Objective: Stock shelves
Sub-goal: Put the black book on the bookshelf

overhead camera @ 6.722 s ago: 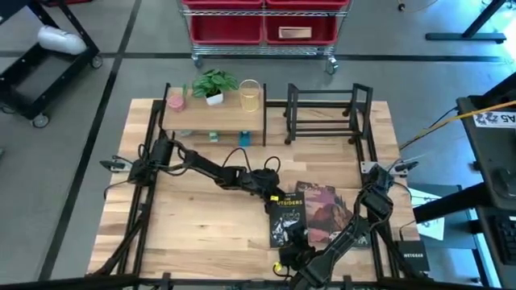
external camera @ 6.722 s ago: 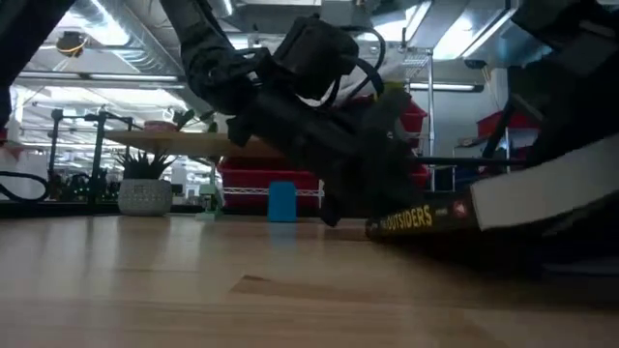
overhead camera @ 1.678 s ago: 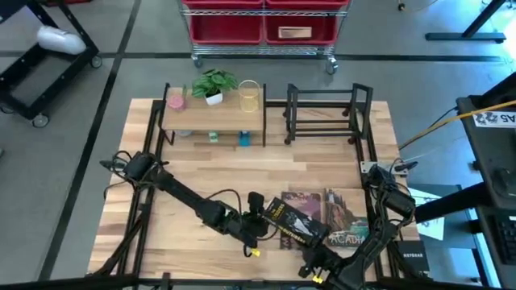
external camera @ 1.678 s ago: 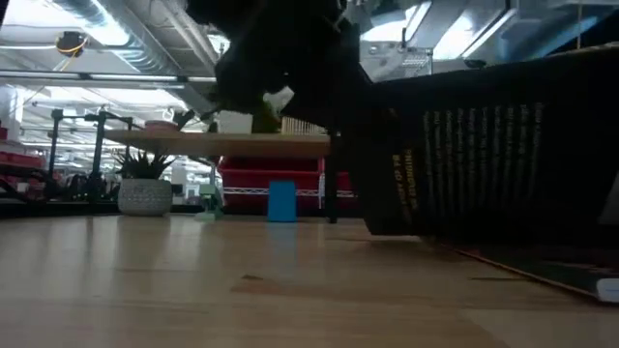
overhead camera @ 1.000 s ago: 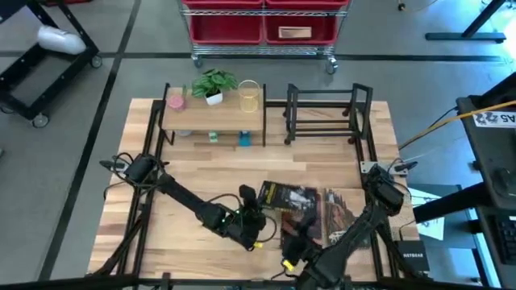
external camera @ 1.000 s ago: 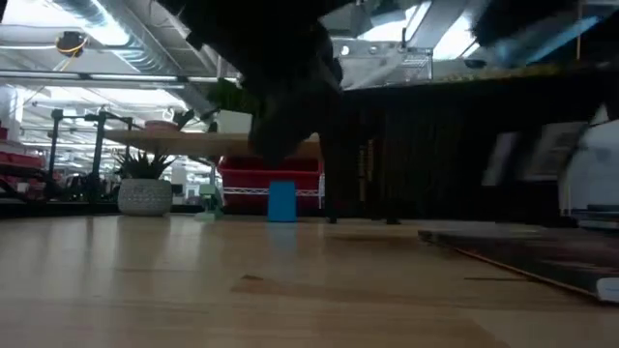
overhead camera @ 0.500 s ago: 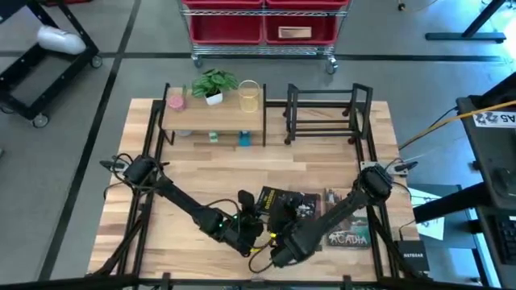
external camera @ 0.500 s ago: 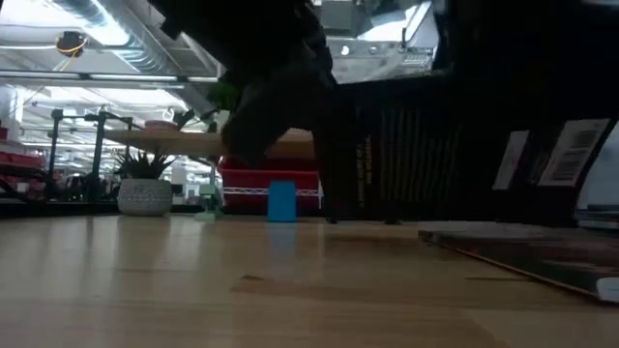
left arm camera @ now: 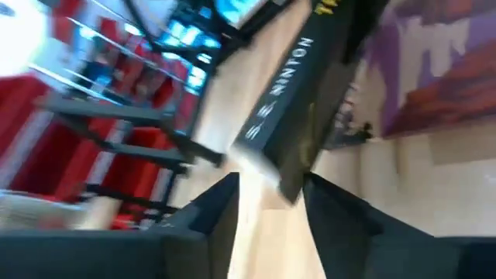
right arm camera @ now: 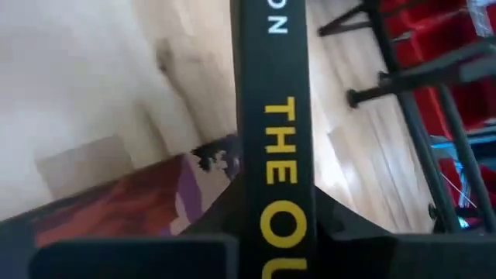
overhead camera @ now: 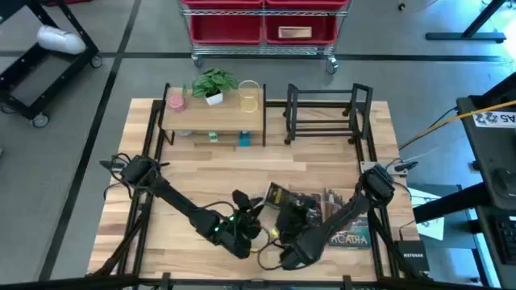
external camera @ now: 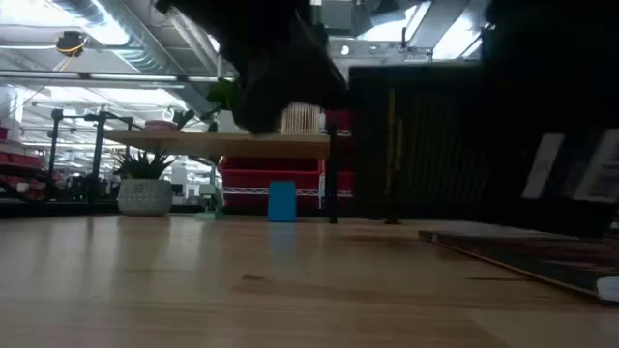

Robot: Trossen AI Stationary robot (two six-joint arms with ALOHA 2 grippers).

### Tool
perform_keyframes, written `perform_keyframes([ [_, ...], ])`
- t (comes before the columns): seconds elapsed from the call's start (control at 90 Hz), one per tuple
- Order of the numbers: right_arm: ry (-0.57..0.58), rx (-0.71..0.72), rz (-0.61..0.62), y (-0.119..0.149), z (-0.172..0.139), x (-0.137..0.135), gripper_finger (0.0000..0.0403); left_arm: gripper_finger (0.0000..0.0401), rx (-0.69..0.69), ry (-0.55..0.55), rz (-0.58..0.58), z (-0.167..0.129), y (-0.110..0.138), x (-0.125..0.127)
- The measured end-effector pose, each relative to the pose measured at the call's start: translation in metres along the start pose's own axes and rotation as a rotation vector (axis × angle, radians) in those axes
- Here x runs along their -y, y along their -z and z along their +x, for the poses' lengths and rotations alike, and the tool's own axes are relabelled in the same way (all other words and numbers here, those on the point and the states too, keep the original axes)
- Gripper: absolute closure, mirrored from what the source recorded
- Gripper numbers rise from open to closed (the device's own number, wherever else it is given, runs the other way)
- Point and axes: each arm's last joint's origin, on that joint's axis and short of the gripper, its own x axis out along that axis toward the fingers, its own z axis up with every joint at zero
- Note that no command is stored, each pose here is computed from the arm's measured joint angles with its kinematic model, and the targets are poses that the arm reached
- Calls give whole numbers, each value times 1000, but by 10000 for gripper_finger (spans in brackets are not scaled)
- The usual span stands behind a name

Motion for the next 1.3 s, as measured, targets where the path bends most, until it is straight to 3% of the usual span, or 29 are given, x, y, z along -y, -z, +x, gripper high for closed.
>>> perform_keyframes([
  [0.122, 47, 45, 70, 13, -7, 10, 370, 253, 22, -80, -25, -17, -7, -13],
  [0.267, 28, 151, 196, 19, -20, 39, 370, 250, 55, -50, -119, -37, -10, -21],
  [0.5, -22, 407, 427, 10, -35, 128, 370, 249, 33, 56, -209, -50, 2, -17],
  [0.667, 29, 526, 603, -6, -27, 186, 370, 249, -25, 56, -248, -49, 16, -18],
  [0.856, 212, 634, 797, -29, -1, 234, 370, 249, -44, 46, -264, -48, 21, -19],
  [1.067, 451, 541, 1018, -52, 56, 269, 370, 249, -43, 46, -271, -48, 21, -19],
  [1.3, 647, 415, 1033, -63, 110, 286, 370, 248, -43, 46, -269, -48, 21, -19],
])
